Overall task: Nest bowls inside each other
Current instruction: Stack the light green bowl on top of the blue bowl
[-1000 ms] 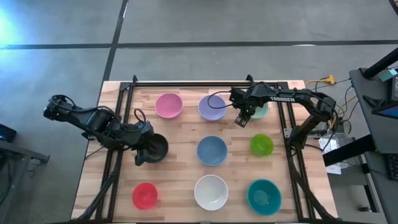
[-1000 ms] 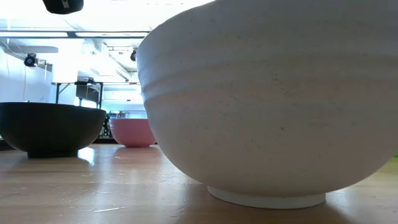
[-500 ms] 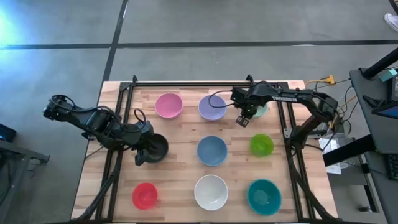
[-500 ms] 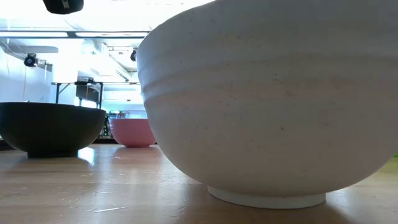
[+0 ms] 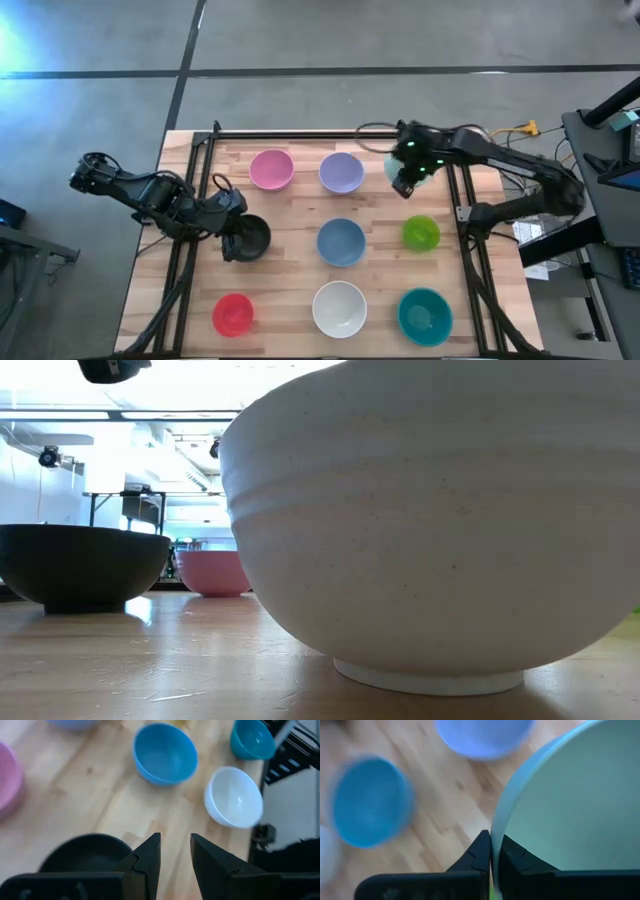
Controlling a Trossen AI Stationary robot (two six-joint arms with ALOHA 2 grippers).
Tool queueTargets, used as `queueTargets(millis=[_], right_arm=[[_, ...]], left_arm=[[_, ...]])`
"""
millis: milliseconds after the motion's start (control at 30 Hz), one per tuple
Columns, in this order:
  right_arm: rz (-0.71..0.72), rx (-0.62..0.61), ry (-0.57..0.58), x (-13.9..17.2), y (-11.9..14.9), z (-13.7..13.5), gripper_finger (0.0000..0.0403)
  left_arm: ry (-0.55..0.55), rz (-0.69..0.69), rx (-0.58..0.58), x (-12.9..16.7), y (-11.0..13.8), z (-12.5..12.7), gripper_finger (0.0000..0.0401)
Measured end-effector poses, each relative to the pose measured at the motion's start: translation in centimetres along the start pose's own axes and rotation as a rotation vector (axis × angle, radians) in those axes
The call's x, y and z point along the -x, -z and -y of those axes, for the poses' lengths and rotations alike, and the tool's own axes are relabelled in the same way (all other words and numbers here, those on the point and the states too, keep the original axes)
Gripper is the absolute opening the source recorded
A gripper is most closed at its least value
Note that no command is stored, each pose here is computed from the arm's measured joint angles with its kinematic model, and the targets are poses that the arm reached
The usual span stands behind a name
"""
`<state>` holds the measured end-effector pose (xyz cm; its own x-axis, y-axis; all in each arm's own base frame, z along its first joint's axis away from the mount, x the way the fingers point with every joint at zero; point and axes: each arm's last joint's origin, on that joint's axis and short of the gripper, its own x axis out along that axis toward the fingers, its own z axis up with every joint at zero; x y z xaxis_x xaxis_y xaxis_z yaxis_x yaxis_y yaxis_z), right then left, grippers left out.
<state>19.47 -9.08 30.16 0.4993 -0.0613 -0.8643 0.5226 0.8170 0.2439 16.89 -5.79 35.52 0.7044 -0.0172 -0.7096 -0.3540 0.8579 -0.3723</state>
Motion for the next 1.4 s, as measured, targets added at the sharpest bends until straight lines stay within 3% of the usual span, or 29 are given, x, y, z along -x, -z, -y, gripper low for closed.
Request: queueTargets(millis=[167,300,433,567,667,767,900,967,1133,1267,1400], right_arm=[[0.266,0.03,-0.156,4.3,1.3,-1.3,0.0009],[0.497,0.13,-0.333,6.8,2.4,-2.7,0.0009],[0.68,0.223,-0.513,7.8,3.3,-4.0,0.0009],[0.76,0.26,-0.647,7.2,3.9,-5.4,0.0009],[0.756,0.281,-0.74,6.1,4.2,-6.6,0.0009],[0.678,0.35,-0.806,4.5,4.6,-8.4,0.0009],[0.542,0.415,-0.841,1.8,4.6,-11.5,0.0009],[0.514,0.392,-0.851,0.9,4.1,-13.5,0.0009],[0.528,0.421,-0.833,-0.5,2.1,-19.1,0.0009],[0.452,0.44,-0.81,-2.2,0.4,-23.0,0.0009],[0.301,0.5,-0.638,-4.0,-0.6,-25.7,0.0009]], left_arm=[[-0.073,0.059,-0.019,-0.3,-0.2,-0.1,0.009],[-0.11,0.044,-0.093,-1.2,0.0,0.0,0.009],[-0.142,0.013,-0.073,-2.6,0.0,0.5,0.009],[-0.166,-0.034,-0.002,-4.4,0.1,1.0,0.009],[-0.142,-0.087,-0.012,-5.7,0.3,1.6,0.009],[-0.126,-0.157,-0.106,-6.7,0.5,1.9,0.009],[-0.074,-0.217,-0.224,-6.9,0.7,2.1,0.009],[-0.046,-0.228,-0.259,-6.5,0.8,2.0,0.009],[0.032,-0.163,-0.345,-3.6,0.7,1.4,0.009],[0.081,-0.084,-0.363,-0.9,0.6,0.6,0.009],[0.107,-0.043,-0.358,1.3,0.9,-0.5,0.009]])
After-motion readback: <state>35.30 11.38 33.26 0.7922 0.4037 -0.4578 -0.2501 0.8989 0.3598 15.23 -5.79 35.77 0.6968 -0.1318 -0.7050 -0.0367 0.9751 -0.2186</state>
